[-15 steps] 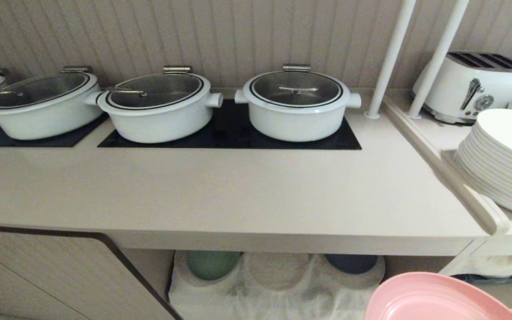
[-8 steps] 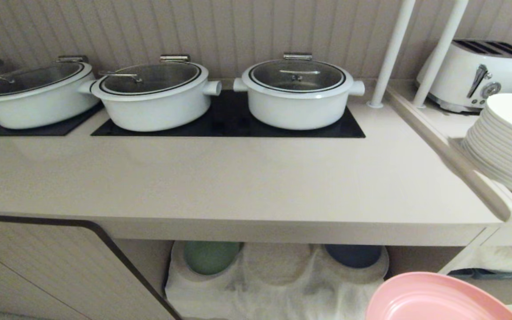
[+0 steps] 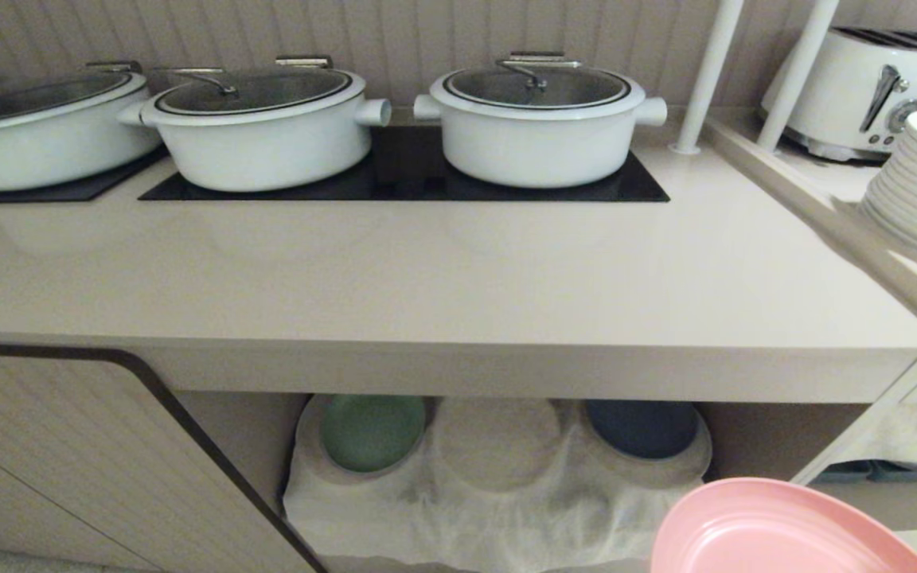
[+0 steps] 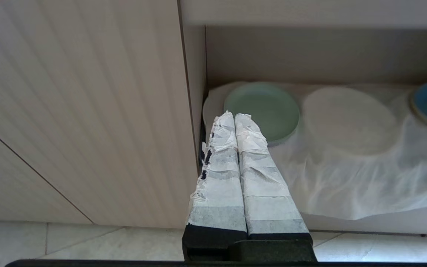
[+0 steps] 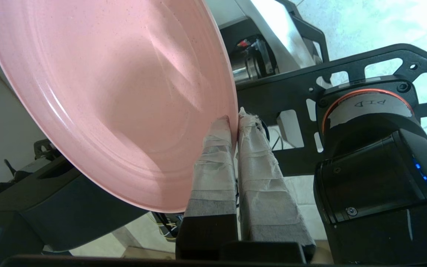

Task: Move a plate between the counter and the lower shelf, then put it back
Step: Put the plate in the cupboard

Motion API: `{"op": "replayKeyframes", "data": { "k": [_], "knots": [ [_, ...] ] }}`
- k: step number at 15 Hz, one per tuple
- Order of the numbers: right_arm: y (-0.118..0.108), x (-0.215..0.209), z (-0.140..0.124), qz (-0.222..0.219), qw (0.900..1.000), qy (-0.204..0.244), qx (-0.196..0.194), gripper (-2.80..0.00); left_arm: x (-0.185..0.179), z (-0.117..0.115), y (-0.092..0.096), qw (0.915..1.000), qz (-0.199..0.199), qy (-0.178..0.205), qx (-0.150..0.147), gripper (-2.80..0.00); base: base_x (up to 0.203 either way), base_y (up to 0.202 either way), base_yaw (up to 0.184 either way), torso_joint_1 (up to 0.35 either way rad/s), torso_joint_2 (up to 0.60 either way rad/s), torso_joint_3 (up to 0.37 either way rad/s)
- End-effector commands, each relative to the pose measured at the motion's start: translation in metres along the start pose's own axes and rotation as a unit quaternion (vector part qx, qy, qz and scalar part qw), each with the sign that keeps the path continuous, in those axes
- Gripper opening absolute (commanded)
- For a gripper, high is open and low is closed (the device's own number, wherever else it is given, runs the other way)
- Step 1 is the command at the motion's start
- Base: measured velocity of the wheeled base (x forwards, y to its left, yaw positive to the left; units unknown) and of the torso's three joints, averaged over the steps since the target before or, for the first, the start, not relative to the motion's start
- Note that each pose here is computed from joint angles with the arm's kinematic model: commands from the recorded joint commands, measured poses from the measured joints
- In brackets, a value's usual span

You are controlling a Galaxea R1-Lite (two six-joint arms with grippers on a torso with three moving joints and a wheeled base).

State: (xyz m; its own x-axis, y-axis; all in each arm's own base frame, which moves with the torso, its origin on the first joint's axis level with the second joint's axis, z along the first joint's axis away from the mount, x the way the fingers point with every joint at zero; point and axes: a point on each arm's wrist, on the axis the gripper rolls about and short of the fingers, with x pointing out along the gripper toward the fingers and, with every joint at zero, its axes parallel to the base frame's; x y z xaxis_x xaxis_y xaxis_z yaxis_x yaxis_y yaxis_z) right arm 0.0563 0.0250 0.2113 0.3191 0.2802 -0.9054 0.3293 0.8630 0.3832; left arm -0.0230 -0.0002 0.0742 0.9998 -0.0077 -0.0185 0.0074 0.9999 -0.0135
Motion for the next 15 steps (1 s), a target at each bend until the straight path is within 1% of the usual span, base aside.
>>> {"op": "replayKeyframes", "data": {
  "k": [1, 8, 15],
  "knots": [
    [-0.0004, 0.0001, -0.0005, -0.002, 1.000, 0.003, 0.003, -2.80, 0.0000, -0.0001, 0.0000, 1.0000, 0.000, 0.000, -0.001, -2.80, 0.000, 0.000, 0.000, -0.236, 0.54, 0.287],
    [-0.0002, 0.0008, 0.0001, -0.001, 1.000, 0.002, 0.003, -2.80, 0.0000, -0.0001, 0.0000, 1.0000, 0.000, 0.000, 0.000, -2.80, 0.000, 0.000, 0.000, -0.213, 0.50, 0.288],
    [0.0012, 0.0037, 0.0019, 0.000, 1.000, 0.001, 0.003, -2.80, 0.0000, -0.0001, 0.0000, 1.0000, 0.000, 0.000, 0.000, -2.80, 0.000, 0.000, 0.000, -0.182, 0.48, 0.287]
  ]
}}
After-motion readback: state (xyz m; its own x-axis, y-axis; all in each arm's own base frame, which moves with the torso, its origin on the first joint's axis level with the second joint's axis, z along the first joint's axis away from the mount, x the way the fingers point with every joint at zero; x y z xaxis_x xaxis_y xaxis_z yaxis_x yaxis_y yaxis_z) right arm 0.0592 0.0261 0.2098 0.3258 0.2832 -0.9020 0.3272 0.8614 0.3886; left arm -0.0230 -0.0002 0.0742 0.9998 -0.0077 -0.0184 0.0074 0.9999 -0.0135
